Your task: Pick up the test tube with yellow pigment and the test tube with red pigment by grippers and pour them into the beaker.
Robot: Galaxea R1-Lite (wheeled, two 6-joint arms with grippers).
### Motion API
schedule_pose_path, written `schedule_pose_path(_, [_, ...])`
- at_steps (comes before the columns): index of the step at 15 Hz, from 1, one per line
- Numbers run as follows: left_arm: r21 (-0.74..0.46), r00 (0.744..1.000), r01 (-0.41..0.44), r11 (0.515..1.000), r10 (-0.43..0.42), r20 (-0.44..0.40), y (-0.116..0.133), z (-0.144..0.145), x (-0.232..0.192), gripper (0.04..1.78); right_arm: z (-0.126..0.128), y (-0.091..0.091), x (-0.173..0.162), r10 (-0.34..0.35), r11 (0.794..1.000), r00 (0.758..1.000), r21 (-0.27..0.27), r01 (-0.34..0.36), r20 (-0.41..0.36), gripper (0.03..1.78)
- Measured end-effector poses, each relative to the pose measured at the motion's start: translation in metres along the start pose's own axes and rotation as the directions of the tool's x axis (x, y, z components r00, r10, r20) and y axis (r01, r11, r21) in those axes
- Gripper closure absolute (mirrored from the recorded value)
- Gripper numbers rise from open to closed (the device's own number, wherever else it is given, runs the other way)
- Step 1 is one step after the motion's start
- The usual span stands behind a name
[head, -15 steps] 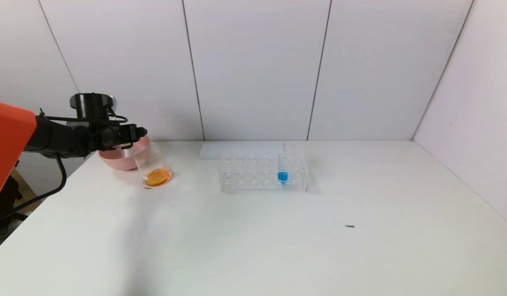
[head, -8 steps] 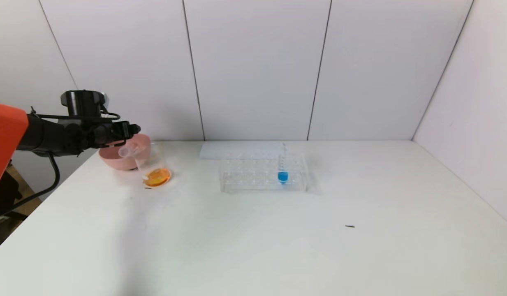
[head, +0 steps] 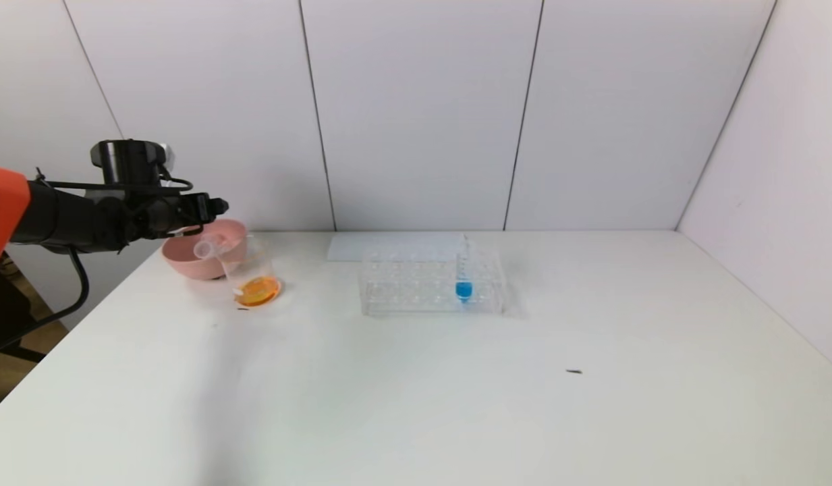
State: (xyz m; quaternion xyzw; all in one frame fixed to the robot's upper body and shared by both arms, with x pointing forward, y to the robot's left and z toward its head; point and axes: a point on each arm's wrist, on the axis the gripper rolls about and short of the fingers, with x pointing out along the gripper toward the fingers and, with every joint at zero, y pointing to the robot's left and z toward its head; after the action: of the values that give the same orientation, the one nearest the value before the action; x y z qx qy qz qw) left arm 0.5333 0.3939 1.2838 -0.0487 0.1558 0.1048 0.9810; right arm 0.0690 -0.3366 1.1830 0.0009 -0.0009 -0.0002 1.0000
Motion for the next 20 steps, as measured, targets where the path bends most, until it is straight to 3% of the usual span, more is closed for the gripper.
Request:
schedule_pose_path(9, [0.051, 0.998, 0.032, 0.998, -0.034, 0.050, -0.011, 0.024, -0.062, 0.05, 0.000, 0.000, 0.000, 0.000, 1.000, 1.000, 0.000, 0.000, 0.000, 0.11])
schedule_pose_path(15, [0.093, 0.991, 0.078, 0.993, -0.087, 0.098, -0.024, 0.034, -0.125, 0.05, 0.000, 0.000, 0.000, 0.000, 1.000, 1.000, 0.000, 0.000, 0.000, 0.11])
schedule_pose_path(20, [0.142, 0.981, 0.091, 0.986, -0.113, 0.157, -0.020, 0.039, -0.189, 0.05, 0.000, 0.000, 0.000, 0.000, 1.000, 1.000, 0.000, 0.000, 0.000, 0.11])
